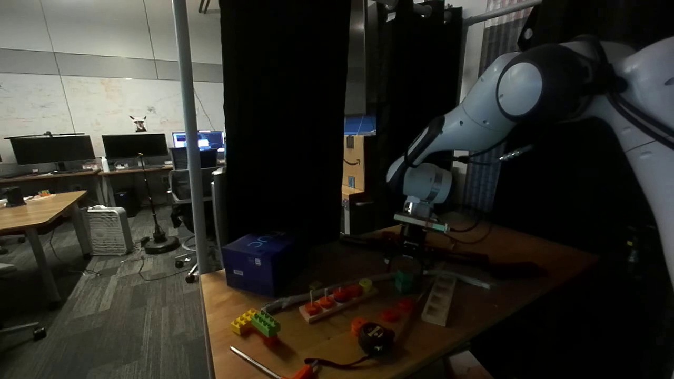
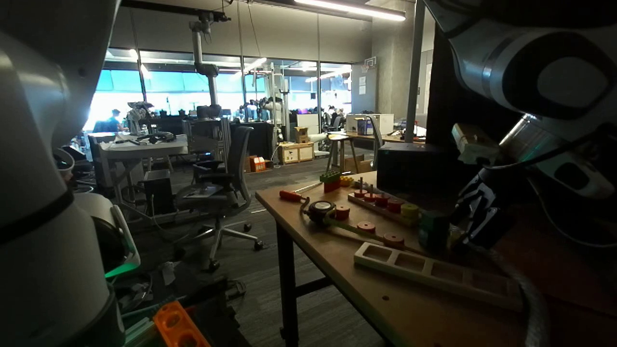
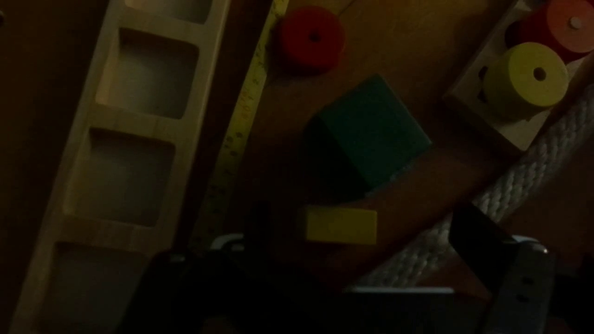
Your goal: Stack two green square blocks and the yellow square block together respectively
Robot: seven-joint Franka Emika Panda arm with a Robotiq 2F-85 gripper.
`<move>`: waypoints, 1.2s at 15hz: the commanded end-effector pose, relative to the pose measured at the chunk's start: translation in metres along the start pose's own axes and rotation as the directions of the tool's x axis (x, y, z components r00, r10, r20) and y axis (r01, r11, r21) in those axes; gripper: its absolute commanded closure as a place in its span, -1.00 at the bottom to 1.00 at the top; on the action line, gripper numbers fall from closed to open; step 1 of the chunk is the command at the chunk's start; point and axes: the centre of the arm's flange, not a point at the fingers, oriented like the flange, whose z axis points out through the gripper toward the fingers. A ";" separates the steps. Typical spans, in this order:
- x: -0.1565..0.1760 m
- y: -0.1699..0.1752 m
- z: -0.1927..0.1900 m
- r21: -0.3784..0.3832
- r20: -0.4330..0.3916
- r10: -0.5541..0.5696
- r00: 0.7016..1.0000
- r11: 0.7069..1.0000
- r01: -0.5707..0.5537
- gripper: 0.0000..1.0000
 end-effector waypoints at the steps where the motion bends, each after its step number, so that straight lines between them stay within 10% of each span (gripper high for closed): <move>1: 0.006 -0.004 -0.008 -0.010 0.007 -0.023 1.000 1.000 0.023 -0.49; 10: 0.007 -0.003 -0.010 -0.015 -0.002 -0.028 1.000 0.999 0.028 0.70; 18: 0.004 -0.001 -0.021 -0.034 -0.031 -0.031 0.999 0.999 0.030 0.68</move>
